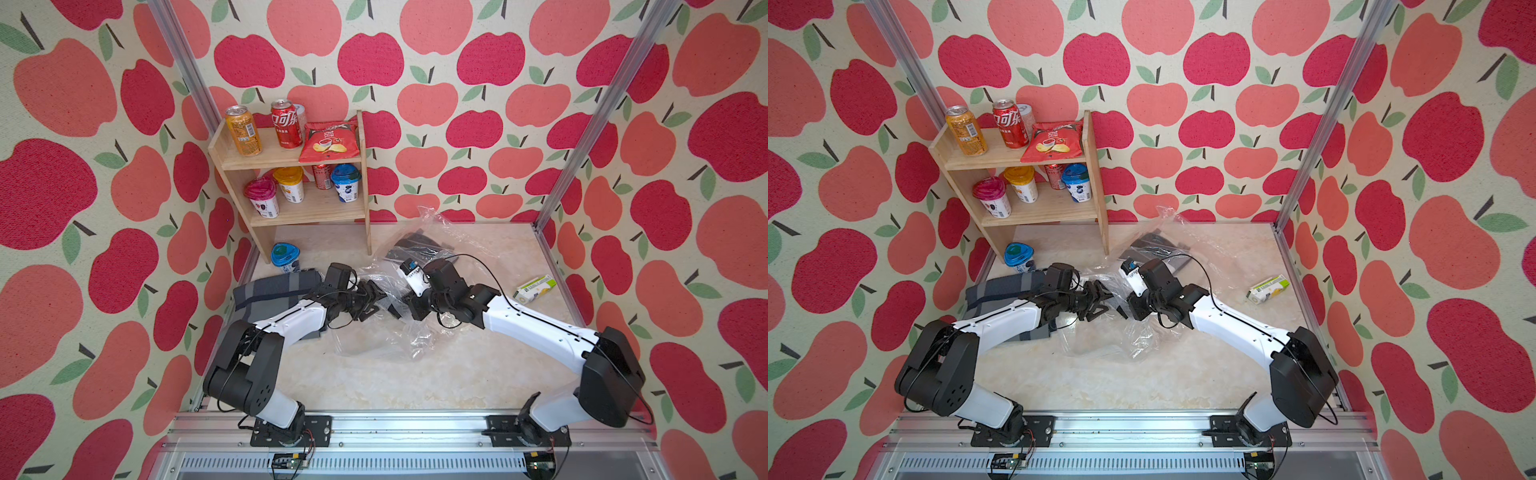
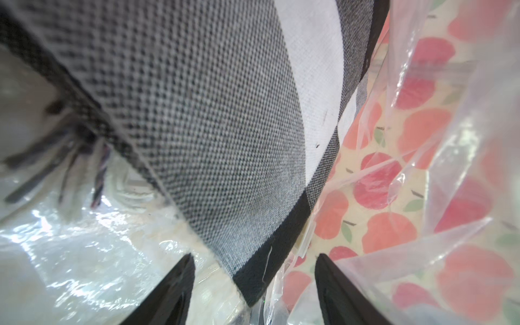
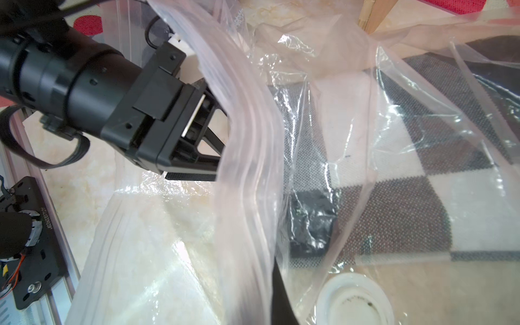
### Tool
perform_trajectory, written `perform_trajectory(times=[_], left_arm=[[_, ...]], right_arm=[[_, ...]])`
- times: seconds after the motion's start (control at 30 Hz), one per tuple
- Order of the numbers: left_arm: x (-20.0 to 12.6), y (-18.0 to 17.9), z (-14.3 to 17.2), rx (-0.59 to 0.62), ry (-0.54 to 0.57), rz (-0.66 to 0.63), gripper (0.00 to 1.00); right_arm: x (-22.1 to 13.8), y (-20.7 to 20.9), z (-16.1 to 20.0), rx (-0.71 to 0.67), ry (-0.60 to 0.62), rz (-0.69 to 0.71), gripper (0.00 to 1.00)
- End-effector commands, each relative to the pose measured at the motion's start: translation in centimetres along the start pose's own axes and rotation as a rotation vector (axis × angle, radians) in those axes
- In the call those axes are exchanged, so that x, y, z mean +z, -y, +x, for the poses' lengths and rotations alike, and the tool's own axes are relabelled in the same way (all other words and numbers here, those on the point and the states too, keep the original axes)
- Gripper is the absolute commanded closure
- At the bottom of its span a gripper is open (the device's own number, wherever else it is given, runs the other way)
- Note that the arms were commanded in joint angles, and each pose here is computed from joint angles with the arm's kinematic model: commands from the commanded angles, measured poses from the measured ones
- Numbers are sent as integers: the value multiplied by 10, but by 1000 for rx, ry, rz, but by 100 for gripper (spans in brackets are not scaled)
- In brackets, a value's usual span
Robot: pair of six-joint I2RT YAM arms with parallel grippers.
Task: Take the scarf out of the vacuum bag
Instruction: Take out the scarf from the vacuum bag.
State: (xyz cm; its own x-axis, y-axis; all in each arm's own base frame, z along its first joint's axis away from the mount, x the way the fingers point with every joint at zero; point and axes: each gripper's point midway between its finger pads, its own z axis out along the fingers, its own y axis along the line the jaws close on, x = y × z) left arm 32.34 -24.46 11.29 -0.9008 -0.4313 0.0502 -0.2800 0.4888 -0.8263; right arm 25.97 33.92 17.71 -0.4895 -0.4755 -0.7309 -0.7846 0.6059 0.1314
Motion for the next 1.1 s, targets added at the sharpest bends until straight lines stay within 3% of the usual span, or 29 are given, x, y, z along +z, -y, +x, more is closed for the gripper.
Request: perform_trajectory(times=[0.0,0.13,0.33,0.87,1.07], left_arm=[[9,23,3,39,-21,50,30],[19,19,11,37,-40,44,33],[31,18,19,38,-58,40,44],[32,21,16,39,-50,62,95],[15,41,10,62,-23,105,100]], right_arm=[[-6,4,20,-6,-46,30,100],[-7,8,29,3,-66,51,100],[-9,11,38,11,-79,65,100],[-16,18,37,18,-65,93,100],[-19,22,32,30,-46,101,100]])
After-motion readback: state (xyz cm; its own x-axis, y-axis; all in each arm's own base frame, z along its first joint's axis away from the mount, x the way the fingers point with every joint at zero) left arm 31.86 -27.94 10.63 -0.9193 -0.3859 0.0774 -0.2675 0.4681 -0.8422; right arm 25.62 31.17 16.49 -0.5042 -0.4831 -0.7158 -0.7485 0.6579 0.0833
